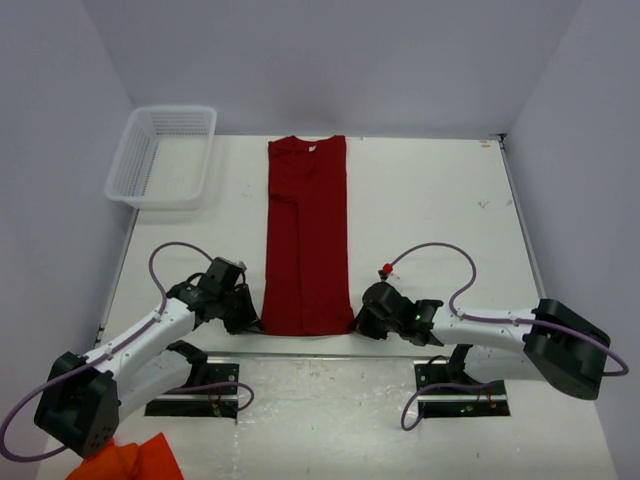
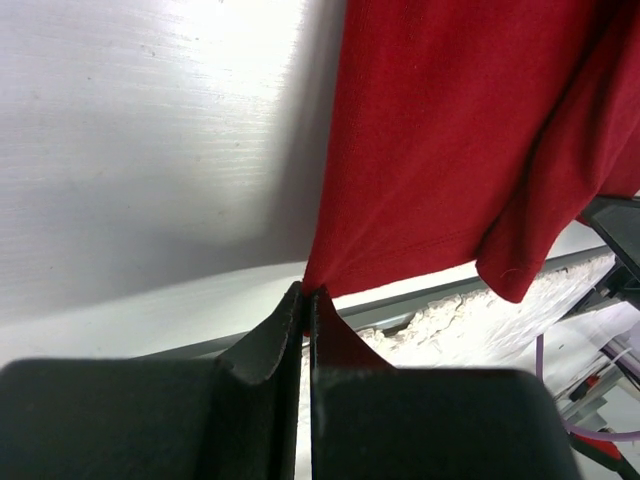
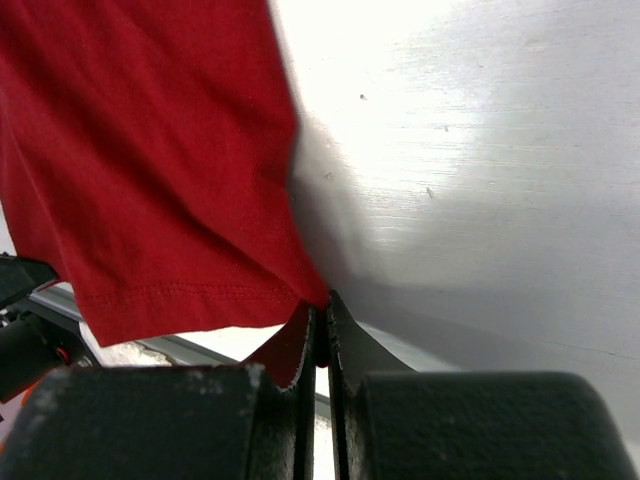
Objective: Fold and stack the t-shirts
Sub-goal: Grab the bottom of the folded rectangular tshirt with both arms
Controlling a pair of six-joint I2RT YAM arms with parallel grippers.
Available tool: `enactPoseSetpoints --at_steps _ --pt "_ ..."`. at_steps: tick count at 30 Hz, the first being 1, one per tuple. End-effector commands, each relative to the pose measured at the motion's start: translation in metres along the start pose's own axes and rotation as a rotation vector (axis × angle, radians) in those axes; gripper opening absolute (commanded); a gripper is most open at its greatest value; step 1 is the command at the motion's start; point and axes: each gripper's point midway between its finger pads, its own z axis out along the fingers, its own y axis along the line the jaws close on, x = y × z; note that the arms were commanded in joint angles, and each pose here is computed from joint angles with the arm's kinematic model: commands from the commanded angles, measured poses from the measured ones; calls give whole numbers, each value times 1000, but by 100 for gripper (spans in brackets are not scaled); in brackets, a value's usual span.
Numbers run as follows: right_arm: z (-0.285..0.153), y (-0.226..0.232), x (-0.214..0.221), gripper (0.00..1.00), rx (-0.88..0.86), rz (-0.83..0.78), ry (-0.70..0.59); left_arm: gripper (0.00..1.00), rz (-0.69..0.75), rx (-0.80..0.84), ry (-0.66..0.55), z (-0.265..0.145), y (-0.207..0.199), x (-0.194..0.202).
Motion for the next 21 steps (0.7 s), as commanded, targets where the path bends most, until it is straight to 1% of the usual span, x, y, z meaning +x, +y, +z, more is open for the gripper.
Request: enactPoseSetpoints --at_steps 1,4,5,9,11,12,14,16,17,19,20,21 --pt "-1 -59 -1 0 214 -22 -36 0 -17 -37 3 -8 9 3" --pt "-4 -60 -2 0 212 -16 -44 0 -30 -37 0 -11 13 1" --pt "-4 -59 -2 0 199 -38 -41 0 -18 -15 12 -11 10 2" --pt "-6 -29 6 0 85 -110 5 0 27 88 65 -12 -8 8" --pt "-8 -15 15 0 54 -179 28 0 45 93 63 -13 -11 6" --pt "-11 -2 14 0 37 -197 26 0 51 96 55 -14 -13 4" --pt "-12 4 22 0 43 -250 46 0 61 100 30 -17 -15 -1" --pt "-17 26 26 0 14 -305 55 0 84 119 5 -22 -20 -5" --pt "-16 21 28 0 33 -321 61 0 96 127 -7 -23 -22 -7" --pt "-22 37 31 0 7 -374 61 0 122 157 -47 -31 -30 -13" --pt "-23 33 29 0 41 -391 55 0 136 162 -68 -34 -32 -16" --pt "-26 44 26 0 30 -398 42 0 146 170 -88 -36 -34 -19"
